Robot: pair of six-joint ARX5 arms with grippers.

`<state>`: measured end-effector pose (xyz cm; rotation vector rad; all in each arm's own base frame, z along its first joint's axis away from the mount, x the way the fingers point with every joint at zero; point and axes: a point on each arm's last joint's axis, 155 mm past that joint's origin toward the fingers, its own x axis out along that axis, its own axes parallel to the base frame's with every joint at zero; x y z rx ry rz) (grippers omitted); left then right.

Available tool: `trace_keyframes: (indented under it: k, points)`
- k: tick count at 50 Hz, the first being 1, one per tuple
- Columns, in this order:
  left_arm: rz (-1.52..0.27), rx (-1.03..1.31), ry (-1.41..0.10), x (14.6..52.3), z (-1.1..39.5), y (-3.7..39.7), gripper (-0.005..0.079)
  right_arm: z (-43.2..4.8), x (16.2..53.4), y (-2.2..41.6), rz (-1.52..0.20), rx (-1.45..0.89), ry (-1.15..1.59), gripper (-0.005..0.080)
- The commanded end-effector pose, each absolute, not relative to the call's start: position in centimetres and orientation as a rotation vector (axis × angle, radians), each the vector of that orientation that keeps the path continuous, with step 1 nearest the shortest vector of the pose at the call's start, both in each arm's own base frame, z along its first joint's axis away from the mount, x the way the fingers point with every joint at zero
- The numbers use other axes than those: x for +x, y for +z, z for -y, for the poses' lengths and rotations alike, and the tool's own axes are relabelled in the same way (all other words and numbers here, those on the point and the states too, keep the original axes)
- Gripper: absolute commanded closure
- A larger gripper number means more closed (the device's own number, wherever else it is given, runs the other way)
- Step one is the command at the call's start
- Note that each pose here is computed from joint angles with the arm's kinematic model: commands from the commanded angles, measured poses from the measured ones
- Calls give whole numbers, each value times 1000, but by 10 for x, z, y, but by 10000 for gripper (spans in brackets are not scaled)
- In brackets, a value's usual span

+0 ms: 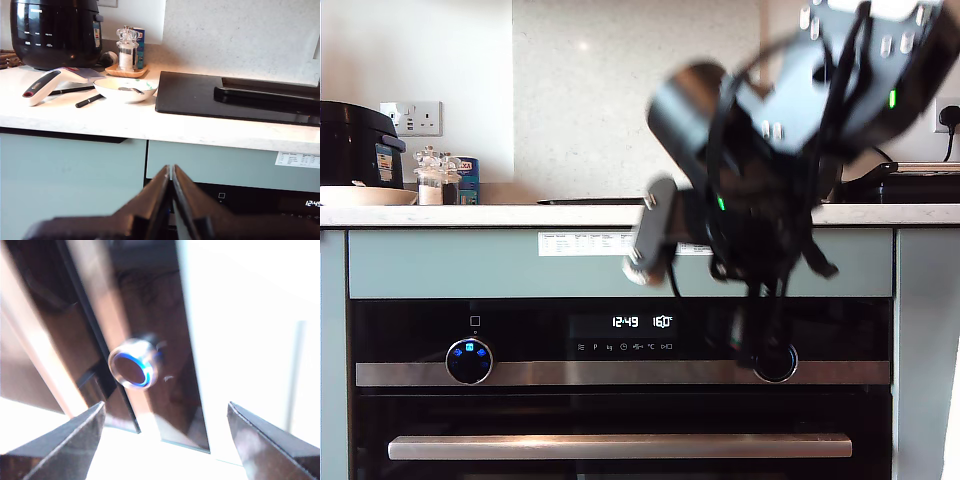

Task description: Switch the oven temperature to 160 degrees by turning the right rotary switch until the correct number is selected

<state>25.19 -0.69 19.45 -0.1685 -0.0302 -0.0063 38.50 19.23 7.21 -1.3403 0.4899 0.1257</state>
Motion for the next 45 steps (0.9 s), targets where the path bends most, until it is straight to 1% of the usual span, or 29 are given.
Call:
trace_keyframes:
  k: [1,11,19,33,45]
  points:
    - [38,-168,-7,252,7,197,764,-208,373,84,-456,-1254,144,49]
    - [28,-168,-7,252,7,194,764,-250,322,115,-442,-909,345,50]
    - [7,-166,-5,252,7,189,764,-262,283,143,-477,-657,474,50]
    - [-18,-163,-3,252,7,182,764,-247,239,185,-520,-397,590,50]
    - [-19,-164,-10,252,8,182,764,-214,210,210,-510,-370,627,50]
